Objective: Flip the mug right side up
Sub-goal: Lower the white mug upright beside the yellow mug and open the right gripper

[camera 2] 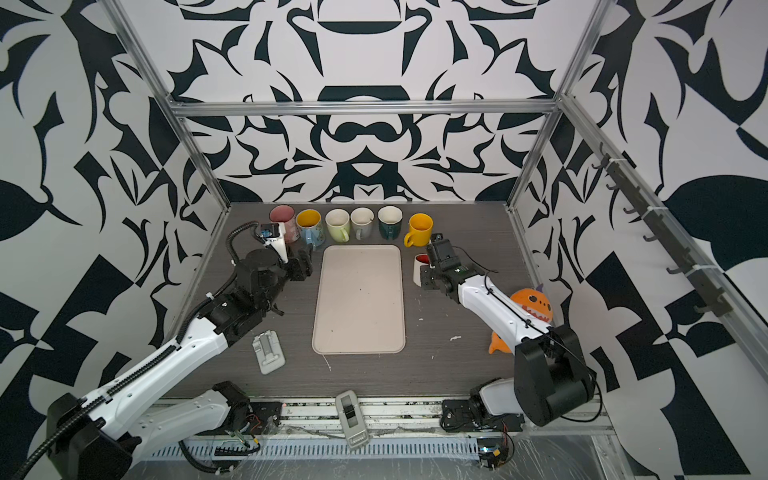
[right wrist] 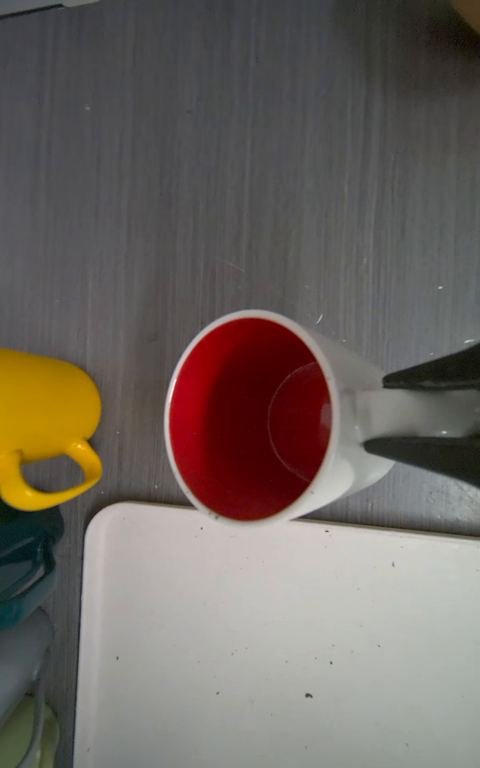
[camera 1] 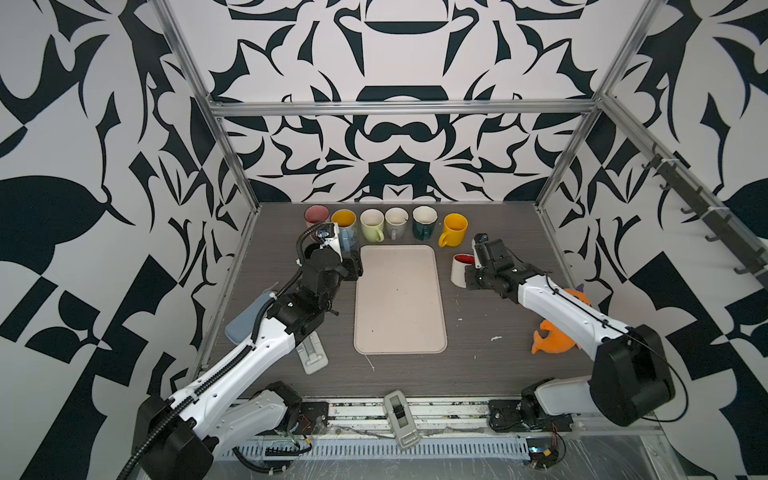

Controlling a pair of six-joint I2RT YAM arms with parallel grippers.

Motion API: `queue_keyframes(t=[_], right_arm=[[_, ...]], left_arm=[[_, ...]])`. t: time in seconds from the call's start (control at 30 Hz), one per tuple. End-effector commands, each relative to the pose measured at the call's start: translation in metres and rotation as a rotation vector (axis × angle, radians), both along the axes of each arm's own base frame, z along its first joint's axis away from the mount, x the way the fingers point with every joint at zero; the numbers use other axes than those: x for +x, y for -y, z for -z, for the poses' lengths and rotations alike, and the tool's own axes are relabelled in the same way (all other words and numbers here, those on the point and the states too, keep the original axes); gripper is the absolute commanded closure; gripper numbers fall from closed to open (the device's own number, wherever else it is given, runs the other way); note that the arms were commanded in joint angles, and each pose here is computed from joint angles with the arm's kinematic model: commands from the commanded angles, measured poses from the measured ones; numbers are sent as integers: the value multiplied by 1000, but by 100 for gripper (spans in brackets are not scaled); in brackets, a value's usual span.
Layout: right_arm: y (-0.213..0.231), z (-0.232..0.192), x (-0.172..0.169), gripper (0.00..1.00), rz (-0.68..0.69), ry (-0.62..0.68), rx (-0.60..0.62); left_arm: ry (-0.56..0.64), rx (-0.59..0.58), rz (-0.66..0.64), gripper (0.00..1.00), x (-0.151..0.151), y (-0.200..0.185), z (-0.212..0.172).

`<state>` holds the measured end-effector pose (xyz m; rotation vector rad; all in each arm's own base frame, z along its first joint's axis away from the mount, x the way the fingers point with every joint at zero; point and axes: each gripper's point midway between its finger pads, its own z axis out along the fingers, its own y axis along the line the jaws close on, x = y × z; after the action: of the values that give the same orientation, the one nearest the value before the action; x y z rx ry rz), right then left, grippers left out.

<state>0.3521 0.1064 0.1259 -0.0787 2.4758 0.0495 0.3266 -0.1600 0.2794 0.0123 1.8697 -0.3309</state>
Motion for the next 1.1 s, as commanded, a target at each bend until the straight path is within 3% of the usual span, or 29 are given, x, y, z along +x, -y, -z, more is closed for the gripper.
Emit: queue_keyframes(t=[0.0, 0.23, 0.43, 1.07], right_arm=[[-1, -36, 30, 100, 14, 200, -19], [-1, -22, 40, 100, 7, 219, -63], [-9, -13, 47, 100, -31, 263, -44], [-14, 18, 39, 100, -40, 230, 4]], left_arm=[[-49, -37, 23, 27, -4, 0, 8], [-58, -54, 16, 26, -2, -2, 11], [-56, -66, 4, 26, -7, -8, 13], [-19, -84, -36, 24, -16, -24, 4]])
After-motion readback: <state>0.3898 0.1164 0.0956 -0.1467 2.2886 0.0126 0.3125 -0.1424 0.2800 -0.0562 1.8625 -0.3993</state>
